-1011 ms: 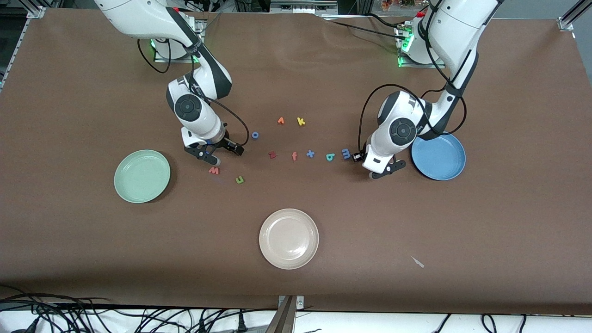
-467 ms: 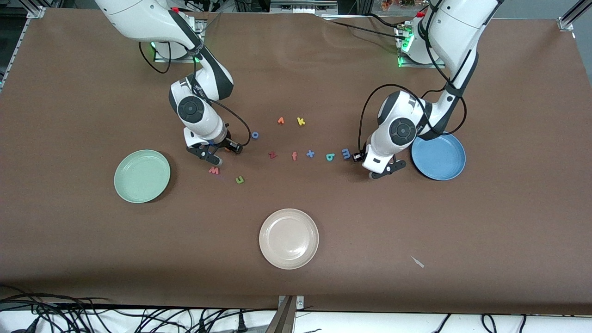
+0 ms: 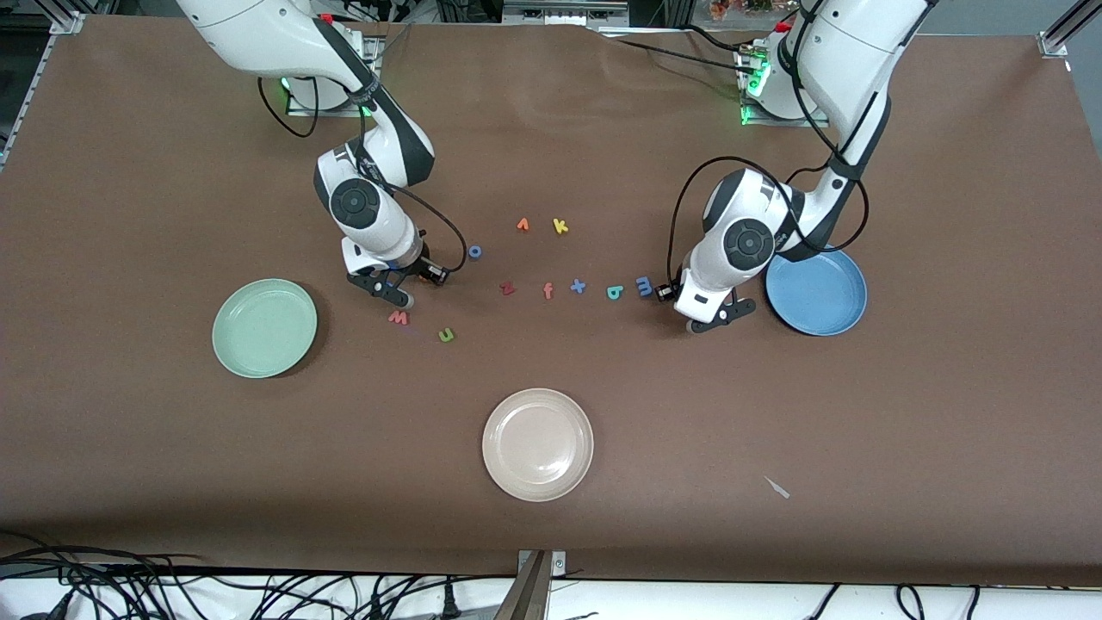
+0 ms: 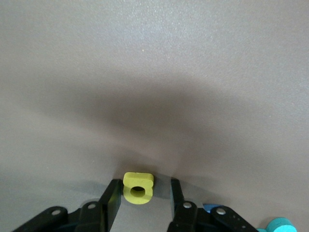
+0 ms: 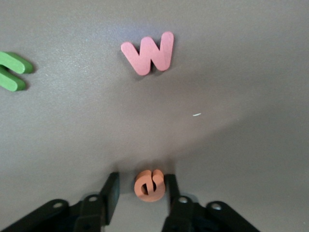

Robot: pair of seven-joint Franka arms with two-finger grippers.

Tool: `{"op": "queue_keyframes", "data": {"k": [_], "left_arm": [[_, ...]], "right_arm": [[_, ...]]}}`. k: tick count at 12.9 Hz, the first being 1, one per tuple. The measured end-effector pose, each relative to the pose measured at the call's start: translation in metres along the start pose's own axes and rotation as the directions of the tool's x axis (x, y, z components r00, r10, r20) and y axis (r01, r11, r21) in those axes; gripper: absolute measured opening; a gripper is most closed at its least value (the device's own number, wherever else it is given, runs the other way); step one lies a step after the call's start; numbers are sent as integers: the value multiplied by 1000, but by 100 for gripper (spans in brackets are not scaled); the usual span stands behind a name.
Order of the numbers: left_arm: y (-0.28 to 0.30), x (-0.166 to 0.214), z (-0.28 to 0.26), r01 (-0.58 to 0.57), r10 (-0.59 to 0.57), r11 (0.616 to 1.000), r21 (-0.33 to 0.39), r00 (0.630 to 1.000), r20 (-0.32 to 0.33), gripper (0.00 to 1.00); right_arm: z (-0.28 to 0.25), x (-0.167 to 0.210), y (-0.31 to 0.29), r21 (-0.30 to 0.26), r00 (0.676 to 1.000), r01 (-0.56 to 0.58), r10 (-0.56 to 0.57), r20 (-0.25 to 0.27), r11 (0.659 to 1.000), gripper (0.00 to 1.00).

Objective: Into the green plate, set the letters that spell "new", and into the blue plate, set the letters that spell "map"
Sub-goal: 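Grasp the yellow letter with the left gripper while the right gripper grasps the orange e, then drop the yellow letter on the blue plate while the right gripper drops e on green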

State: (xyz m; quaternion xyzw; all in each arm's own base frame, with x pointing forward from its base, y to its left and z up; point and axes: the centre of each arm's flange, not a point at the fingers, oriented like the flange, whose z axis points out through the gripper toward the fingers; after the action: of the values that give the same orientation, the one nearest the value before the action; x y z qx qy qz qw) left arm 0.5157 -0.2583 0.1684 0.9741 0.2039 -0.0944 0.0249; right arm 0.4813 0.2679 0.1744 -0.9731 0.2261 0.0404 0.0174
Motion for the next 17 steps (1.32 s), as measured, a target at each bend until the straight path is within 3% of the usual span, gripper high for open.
{"op": "queue_keyframes", "data": {"k": [6,9,12,14,17], "left_arm": [[-1,1,-3,-13,13,1000,9,1000,-10,28],[-1,1,-3,-15,16,1000,10,1000,-11,28],[-5,6,-6,-16,16,999,43,1000,8,28],[-12,22,-27,-30,27,996,78,999,44,28],[-39,53,-80,-87,78,992,96,993,89,28]], "right_arm": [[0,1,1,-3,1000,6,-6,-5,1000,40],[-1,3,1,-3,1000,5,-5,-7,1000,30],[-2,3,1,-2,1000,5,-5,-8,1000,29],[-7,8,-1,-1,1000,6,-6,-12,1000,29],[-32,26,-11,-45,1000,7,-7,8,999,29]]}}
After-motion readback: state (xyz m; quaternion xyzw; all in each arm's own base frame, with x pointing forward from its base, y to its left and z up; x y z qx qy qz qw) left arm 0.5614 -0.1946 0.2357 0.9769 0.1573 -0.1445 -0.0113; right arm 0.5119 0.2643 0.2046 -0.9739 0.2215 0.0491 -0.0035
